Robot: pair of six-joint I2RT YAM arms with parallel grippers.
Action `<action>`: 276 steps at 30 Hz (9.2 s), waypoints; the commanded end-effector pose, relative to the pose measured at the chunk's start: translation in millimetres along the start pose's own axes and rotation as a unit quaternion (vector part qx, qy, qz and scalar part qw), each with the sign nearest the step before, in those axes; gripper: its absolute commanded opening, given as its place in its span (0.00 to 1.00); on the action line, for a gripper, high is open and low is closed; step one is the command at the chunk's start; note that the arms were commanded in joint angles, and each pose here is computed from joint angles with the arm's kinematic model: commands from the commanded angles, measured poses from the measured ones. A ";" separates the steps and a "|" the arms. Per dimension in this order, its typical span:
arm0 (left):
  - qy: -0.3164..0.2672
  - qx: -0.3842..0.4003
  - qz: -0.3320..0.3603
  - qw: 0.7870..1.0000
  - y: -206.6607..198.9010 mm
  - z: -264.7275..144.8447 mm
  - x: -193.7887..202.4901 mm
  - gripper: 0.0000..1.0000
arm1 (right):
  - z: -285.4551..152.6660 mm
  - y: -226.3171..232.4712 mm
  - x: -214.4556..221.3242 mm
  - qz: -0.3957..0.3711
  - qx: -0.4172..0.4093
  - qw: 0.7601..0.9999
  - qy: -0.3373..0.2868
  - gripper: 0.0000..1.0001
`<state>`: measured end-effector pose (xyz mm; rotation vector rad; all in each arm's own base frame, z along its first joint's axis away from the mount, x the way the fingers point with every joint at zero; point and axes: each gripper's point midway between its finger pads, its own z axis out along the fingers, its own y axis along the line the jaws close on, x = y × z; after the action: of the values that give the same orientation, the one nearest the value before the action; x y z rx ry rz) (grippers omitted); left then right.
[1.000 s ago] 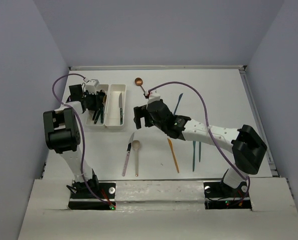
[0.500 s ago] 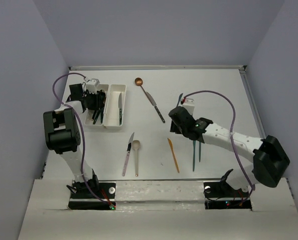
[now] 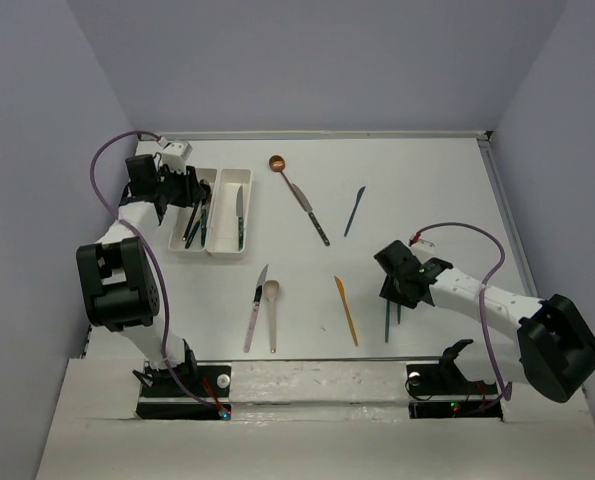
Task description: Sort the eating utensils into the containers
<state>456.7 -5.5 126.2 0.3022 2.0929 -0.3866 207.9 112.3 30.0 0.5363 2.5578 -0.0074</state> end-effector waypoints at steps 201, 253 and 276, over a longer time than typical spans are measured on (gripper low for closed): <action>0.002 -0.016 0.019 1.000 -6.9 -43.4 -11.3 0.00 | -61.6 -34.7 -101.4 0.052 -0.037 0.980 -0.189 0.54; -0.024 0.001 0.000 1.000 -17.1 -46.0 4.7 0.55 | -7.5 -0.4 52.9 -0.045 0.027 0.991 0.123 0.25; -0.025 0.092 0.057 0.994 -95.2 -65.7 -34.0 0.55 | -99.8 85.4 -113.0 -0.087 -0.178 0.948 -0.250 0.00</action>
<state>400.0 -28.1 156.2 0.3634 2.0807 -0.4625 233.7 144.1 113.9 0.2290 2.3248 0.1874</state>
